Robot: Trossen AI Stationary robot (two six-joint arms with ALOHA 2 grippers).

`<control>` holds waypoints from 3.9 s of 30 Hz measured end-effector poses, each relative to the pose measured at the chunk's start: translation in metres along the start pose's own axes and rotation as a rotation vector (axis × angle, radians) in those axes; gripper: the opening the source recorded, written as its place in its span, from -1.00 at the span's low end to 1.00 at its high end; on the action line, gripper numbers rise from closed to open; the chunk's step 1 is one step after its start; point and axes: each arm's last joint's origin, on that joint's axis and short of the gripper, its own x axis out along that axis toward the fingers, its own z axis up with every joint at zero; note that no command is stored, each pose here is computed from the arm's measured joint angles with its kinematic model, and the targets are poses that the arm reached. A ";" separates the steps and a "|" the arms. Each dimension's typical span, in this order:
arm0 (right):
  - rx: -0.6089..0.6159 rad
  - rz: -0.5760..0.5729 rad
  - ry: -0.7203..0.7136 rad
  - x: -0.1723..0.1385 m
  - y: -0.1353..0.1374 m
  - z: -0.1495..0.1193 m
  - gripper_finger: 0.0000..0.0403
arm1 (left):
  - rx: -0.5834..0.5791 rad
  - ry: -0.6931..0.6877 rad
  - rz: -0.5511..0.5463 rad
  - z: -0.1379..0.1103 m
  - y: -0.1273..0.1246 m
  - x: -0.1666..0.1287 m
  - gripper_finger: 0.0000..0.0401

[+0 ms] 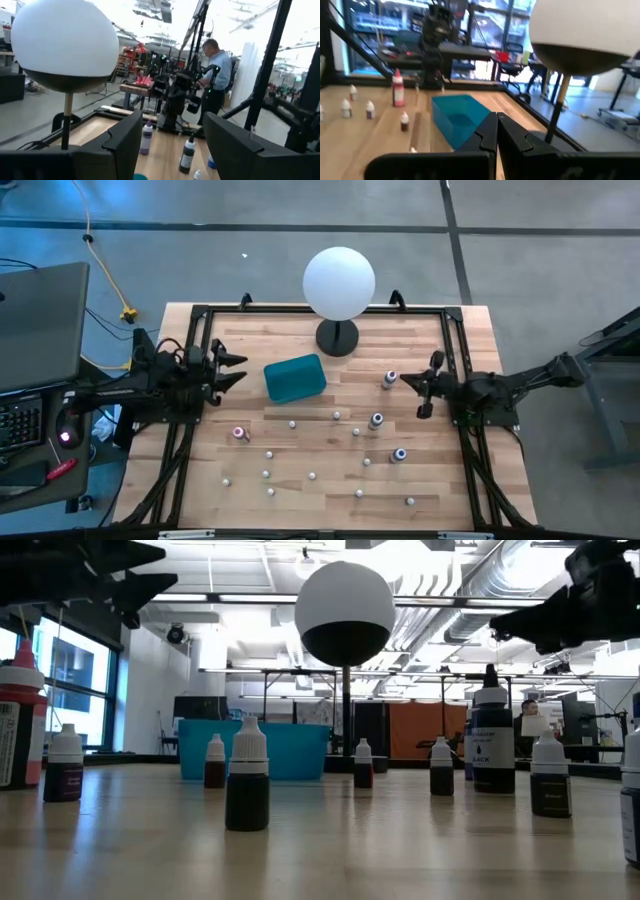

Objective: Pick & Place food coloring
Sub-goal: Put the large purple food coloring bottle into the blue bin

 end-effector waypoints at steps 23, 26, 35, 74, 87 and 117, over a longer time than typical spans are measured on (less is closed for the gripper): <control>0.049 0.020 0.066 0.004 0.004 -0.007 -1.00 | 0.002 0.138 0.153 -0.014 0.006 -0.001 0.03; 0.065 0.006 0.067 0.004 0.003 -0.007 -1.00 | 0.005 0.172 0.159 -0.018 0.007 -0.002 0.03; 0.100 -0.007 0.074 0.004 0.003 -0.008 -0.98 | 0.010 0.251 0.173 -0.025 0.008 -0.004 0.03; 0.063 -0.033 0.063 0.016 0.006 0.010 -0.18 | 0.013 0.292 0.181 -0.029 0.009 -0.005 0.03; 0.018 -0.116 0.223 0.042 -0.002 0.003 -0.18 | 0.012 0.292 0.180 -0.029 0.009 -0.005 0.03; 0.076 -0.248 0.476 0.060 -0.012 -0.037 -0.20 | 0.012 0.292 0.179 -0.029 0.009 -0.005 0.03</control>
